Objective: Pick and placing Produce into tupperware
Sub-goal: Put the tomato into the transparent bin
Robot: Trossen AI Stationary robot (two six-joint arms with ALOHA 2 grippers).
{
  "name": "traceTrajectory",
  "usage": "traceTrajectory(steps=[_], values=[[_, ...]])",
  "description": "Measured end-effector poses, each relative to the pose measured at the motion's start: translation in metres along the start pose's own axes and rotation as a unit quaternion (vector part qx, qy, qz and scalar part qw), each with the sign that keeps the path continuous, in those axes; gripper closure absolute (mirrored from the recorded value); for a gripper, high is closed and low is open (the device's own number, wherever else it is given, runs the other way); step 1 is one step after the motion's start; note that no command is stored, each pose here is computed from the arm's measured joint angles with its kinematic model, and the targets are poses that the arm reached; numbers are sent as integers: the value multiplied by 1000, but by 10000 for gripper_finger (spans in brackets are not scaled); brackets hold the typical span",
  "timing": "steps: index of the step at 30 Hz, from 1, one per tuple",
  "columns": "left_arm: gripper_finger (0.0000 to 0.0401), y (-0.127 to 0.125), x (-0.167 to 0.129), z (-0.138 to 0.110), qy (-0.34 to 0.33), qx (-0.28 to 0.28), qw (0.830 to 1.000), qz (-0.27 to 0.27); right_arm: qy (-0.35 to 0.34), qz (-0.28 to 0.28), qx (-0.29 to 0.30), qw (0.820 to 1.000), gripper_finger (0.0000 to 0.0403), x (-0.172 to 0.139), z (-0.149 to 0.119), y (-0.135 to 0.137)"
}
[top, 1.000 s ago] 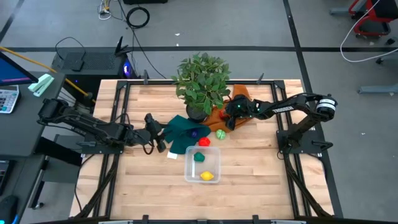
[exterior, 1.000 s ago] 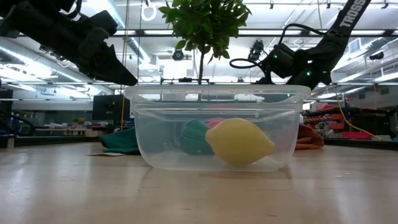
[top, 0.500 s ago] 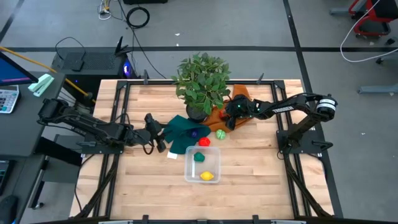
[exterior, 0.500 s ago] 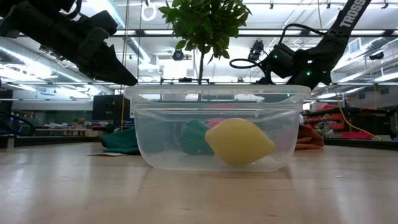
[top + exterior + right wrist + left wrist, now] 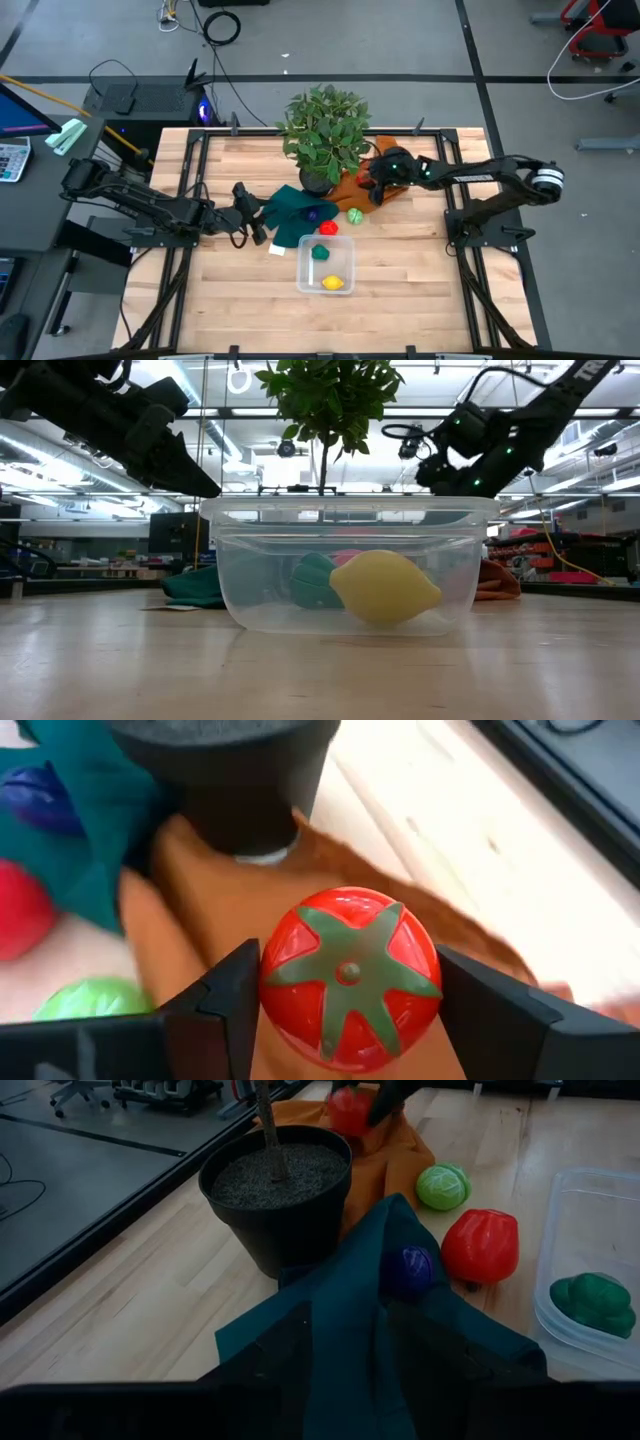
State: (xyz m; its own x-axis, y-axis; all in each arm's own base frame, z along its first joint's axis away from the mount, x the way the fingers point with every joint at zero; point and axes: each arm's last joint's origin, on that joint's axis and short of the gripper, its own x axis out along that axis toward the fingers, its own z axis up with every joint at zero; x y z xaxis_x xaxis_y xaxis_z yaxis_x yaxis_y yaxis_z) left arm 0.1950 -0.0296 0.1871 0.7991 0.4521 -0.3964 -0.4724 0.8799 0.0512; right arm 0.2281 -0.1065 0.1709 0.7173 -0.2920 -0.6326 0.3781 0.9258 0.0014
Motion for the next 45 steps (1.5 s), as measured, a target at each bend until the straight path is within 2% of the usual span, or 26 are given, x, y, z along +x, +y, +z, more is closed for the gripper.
traceTrajectory(steps=[4,8,22,30,38,42,45], values=[[263,0,0,0,1,1,1000,0,21,18,24,999,191,-17,-1,2],[268,0,0,0,1,-1,1000,0,33,71,37,996,190,-32,-2,16],[265,0,0,0,1,-3,1000,0,41,230,28,972,190,-68,-6,94],[262,0,0,0,1,-3,1000,0,-37,304,2,952,190,-68,0,140],[259,0,0,0,1,-3,1000,0,-36,322,-33,946,190,-51,-3,166],[264,0,0,0,1,-3,1000,0,-44,329,-75,940,190,-46,13,184],[266,0,0,0,1,-3,1000,0,-20,321,-111,940,190,-42,28,196]])
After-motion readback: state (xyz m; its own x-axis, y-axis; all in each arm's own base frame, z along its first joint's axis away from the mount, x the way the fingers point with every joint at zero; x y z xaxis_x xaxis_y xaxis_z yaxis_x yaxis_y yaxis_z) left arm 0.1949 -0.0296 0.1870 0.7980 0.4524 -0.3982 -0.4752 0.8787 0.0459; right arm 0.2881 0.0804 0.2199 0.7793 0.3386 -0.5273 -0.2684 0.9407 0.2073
